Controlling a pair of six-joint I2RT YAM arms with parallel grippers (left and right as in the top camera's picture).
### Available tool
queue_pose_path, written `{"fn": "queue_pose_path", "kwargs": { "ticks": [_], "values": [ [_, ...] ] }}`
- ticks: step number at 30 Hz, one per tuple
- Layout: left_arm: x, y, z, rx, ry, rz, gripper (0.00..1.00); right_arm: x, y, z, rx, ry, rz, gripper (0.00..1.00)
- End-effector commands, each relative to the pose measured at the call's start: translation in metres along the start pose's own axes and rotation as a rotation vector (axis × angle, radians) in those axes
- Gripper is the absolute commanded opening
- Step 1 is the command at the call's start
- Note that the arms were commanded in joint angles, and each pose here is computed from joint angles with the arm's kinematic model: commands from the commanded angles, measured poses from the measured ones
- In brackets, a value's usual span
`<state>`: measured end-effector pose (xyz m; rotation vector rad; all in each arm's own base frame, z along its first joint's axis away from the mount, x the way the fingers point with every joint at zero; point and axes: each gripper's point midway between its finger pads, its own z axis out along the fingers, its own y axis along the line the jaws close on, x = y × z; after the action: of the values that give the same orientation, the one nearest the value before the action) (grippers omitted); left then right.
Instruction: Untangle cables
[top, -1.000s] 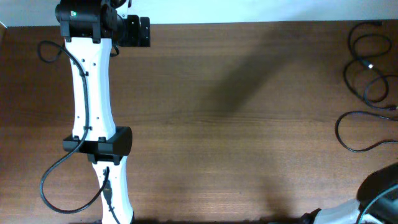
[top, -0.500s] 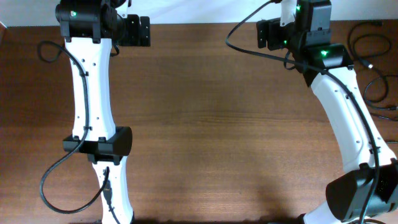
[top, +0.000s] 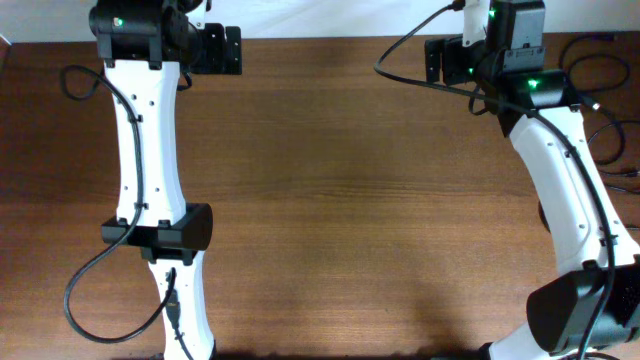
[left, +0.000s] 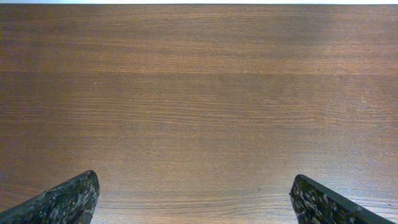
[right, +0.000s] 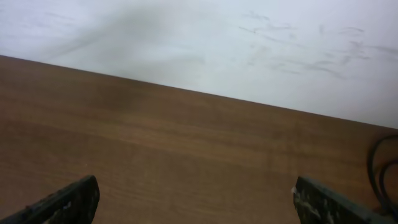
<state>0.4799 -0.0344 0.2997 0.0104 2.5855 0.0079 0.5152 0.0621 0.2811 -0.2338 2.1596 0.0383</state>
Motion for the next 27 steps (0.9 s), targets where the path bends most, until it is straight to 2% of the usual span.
{"fn": "queue_pose_path", "kwargs": {
  "ticks": [1,4,6,8,12,16,22,27],
  "values": [
    [-0.001,-0.002,-0.003,0.011,-0.008,0.017,0.99,-0.005,-0.003,-0.007,0.013,-0.016,-0.009,0.99],
    [0.001,-0.001,-0.008,0.004,-0.007,0.017,0.99,-0.005,-0.003,-0.007,0.012,-0.016,-0.009,0.99],
    [-0.004,0.01,-0.027,-0.053,-0.056,0.012,0.99,-0.005,-0.003,-0.007,0.013,-0.016,-0.009,0.99],
    [-0.039,0.0,-0.088,0.028,-0.295,-0.012,0.99,-0.005,-0.003,-0.007,0.012,-0.016,-0.009,0.99],
    [-0.057,0.003,-0.161,0.038,-0.51,-0.022,0.99,-0.005,-0.003,-0.007,0.013,-0.016,-0.009,0.99],
    [-0.062,0.005,-0.21,0.047,-0.645,-0.029,0.99,-0.005,-0.003,-0.007,0.013,-0.016,-0.009,0.99],
    [-0.029,0.011,-0.251,0.05,-0.763,-0.038,0.99,-0.005,-0.003,-0.007,0.013,-0.016,-0.009,0.99],
    [0.026,0.014,-0.251,0.061,-0.895,-0.044,0.99,-0.005,-0.003,-0.007,0.013,-0.016,-0.009,0.99]
  ]
}}
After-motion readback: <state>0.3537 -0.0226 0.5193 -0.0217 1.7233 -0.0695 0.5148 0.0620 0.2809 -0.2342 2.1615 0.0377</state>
